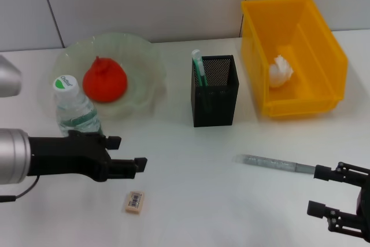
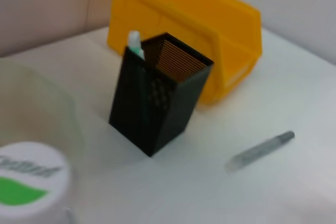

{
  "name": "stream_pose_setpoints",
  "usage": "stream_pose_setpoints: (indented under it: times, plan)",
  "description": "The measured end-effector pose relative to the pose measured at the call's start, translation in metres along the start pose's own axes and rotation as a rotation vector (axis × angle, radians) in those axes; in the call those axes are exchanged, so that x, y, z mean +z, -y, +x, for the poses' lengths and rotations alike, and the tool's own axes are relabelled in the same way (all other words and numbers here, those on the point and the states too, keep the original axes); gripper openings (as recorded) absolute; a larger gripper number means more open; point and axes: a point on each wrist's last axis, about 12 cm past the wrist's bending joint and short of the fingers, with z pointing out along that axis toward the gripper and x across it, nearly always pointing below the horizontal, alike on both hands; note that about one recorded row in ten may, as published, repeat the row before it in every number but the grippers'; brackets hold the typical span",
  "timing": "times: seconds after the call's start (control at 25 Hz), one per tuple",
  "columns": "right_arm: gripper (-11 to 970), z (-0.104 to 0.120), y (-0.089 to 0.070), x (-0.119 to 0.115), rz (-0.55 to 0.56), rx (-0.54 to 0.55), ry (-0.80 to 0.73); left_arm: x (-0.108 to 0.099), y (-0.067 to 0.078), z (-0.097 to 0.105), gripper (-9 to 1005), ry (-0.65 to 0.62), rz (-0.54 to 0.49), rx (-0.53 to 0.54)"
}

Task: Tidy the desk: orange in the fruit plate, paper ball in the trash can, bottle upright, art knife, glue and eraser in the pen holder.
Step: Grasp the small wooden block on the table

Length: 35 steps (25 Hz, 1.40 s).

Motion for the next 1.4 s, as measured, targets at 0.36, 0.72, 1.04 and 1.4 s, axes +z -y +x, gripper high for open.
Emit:
stream_pose_setpoints:
  times: [0.36,0.72,1.04,1.4]
  plan:
    - [695,0.001,0.0,0.001,0.005,-0.001,0.023,0.0,0.028,-0.017,680,-0.068,-0.054,-0.04]
    - [695,-0.001,0.001,0.001,0.002,-0.001,0.04,0.015,0.029,-0.028,677,-0.203,-0.178,-0.118]
    - [695,0.002,0.003,0.005,0.012,-0.008,0.058,0.032,0.04,-0.038,675,-0.287,-0.184,-0.082]
    - [694,0.0,0.005,0.007,0.015,-0.014,0.076,0.047,0.047,-0.041,673,-0.359,-0.173,-0.01]
